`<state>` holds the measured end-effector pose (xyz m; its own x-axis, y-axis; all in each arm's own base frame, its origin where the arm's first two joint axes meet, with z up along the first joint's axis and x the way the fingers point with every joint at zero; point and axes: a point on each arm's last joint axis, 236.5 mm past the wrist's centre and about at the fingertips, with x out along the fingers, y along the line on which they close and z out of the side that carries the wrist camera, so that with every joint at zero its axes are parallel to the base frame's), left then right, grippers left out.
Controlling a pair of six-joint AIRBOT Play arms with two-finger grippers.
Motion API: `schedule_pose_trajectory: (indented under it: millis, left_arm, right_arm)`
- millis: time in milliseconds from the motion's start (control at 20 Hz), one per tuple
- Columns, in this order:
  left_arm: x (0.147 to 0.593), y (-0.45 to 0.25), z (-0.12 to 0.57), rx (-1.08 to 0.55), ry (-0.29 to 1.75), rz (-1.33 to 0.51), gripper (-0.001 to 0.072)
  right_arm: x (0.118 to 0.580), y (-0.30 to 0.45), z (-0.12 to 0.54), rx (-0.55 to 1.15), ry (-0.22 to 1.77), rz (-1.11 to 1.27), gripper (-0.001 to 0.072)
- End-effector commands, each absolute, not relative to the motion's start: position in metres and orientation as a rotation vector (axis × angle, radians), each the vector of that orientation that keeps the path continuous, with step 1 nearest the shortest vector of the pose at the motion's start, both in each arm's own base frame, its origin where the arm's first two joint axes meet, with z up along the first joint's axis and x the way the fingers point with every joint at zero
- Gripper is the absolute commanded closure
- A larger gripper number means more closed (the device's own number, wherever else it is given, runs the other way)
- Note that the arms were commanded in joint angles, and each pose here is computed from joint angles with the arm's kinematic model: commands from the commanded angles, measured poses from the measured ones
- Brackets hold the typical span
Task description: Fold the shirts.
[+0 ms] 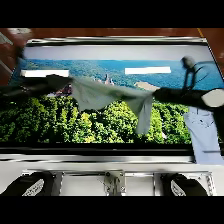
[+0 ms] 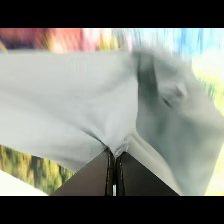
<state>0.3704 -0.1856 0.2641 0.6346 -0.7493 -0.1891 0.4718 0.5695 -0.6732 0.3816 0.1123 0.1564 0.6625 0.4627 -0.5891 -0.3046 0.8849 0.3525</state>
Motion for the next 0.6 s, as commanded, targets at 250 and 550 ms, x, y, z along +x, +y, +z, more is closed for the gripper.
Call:
schedule_pose_trajectory:
  millis: [250,550]
  left_arm:
    - [0.199,-0.158,0.559,-0.225,-0.289,-0.816,0.0666]
    - [0.176,-0.157,0.541,-0.138,-0.210,-0.758,0.0666]
  right_arm:
    - [0.278,0.110,0.477,0.044,-0.004,0.481,0.0643]
    - [0.233,0.115,0.517,0.016,-0.064,0.506,0.0643]
